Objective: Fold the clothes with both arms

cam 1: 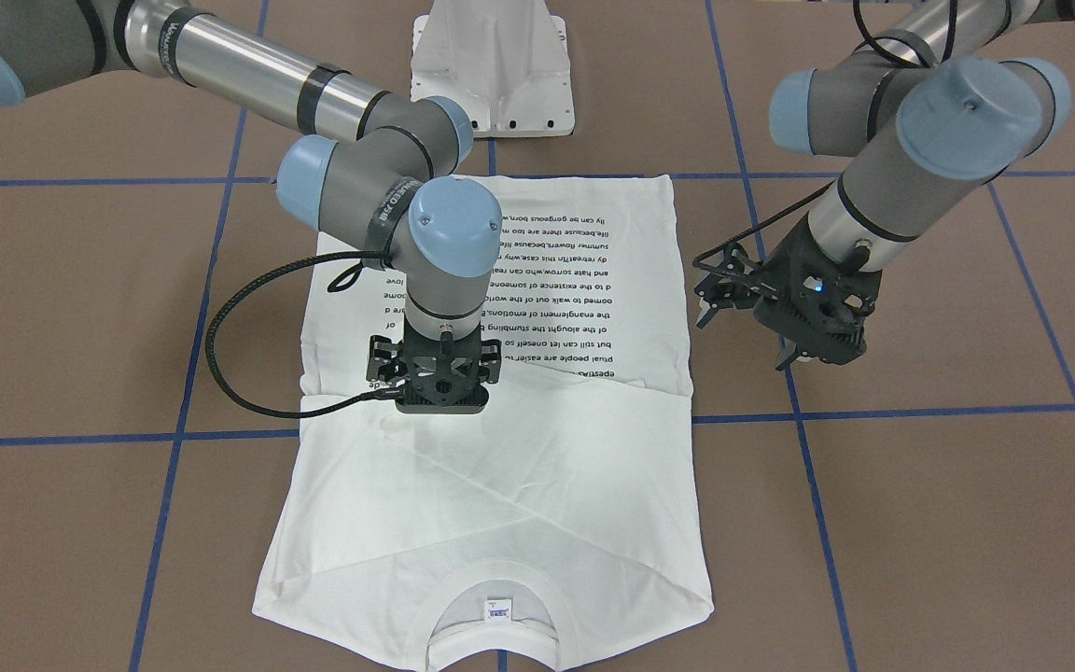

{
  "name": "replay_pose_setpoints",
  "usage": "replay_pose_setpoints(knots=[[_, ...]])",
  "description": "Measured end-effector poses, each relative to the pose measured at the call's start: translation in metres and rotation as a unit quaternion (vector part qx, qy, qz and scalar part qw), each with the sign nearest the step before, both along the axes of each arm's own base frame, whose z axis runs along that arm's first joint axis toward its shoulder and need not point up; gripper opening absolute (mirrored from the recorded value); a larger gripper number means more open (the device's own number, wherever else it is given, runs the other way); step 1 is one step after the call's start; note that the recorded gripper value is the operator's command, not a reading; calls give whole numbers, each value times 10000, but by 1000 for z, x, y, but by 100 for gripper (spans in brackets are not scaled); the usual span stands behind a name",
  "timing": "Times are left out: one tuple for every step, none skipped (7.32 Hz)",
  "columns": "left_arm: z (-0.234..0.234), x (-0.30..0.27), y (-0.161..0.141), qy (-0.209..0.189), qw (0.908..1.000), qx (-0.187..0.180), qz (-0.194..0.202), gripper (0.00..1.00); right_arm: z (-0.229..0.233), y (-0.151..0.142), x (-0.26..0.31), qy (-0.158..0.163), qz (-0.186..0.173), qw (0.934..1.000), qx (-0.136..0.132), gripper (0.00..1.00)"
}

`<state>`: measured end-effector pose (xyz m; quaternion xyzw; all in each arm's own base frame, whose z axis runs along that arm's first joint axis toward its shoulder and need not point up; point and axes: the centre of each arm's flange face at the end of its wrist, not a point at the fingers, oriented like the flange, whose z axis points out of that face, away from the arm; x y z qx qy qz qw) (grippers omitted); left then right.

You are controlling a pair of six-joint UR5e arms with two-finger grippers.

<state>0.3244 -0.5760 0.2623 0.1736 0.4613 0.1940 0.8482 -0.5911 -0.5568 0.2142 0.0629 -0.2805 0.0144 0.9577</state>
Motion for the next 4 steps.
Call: replay_pose_setpoints(knots=[[0, 0, 0, 2, 10000, -5, -1, 100, 7, 4, -8, 131, -15, 9999, 11, 97], [0, 1, 1, 4, 10000, -12, -1, 100, 14, 8, -13, 279, -38, 9996, 21, 98], [0, 1, 1, 6, 10000, -17, -1, 100, 19, 11, -15, 435, -67, 9990, 23, 98], [0, 1, 1, 7, 10000, -18, -3, 100, 23, 12, -15, 569, -123, 9983, 14, 98]])
